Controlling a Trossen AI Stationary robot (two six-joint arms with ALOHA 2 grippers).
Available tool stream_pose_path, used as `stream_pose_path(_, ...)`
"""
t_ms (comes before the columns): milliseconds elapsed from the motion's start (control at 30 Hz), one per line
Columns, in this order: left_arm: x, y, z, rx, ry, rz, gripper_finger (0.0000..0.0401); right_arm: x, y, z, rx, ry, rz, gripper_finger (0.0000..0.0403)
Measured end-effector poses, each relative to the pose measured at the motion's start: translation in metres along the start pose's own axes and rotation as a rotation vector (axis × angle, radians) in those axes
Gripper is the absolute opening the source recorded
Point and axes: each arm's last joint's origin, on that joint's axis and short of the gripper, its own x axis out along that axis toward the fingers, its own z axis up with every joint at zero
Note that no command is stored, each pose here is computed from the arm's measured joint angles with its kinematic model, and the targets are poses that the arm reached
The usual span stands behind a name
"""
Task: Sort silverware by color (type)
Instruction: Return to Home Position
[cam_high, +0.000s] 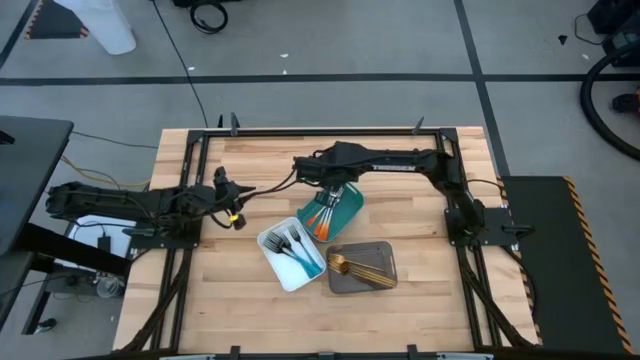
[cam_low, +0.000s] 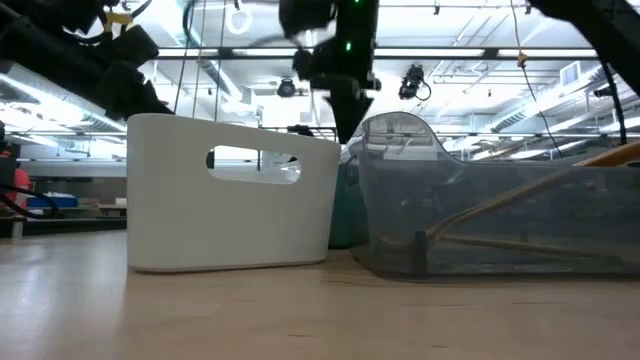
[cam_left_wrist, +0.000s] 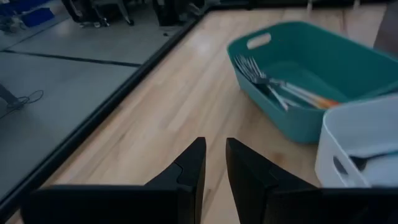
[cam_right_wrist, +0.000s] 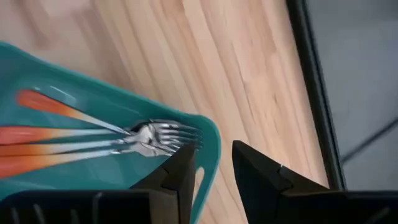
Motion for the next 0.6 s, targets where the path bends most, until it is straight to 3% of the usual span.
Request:
stream_pose_path(267, -0.017, 0.004, 0.011, -0.026, -0.145, -0.066, 0.0071, -0.027, -0.005, -0.023, 0.029, -0.183, 0.047, 0.0116)
stream_pose_path(600, -0.035, 0.011, 0.015, -0.039, -0.280, -0.113, 0.0071, -0.043, -0.025, -0.078, 0.127, -0.369, 0.140, 0.0116)
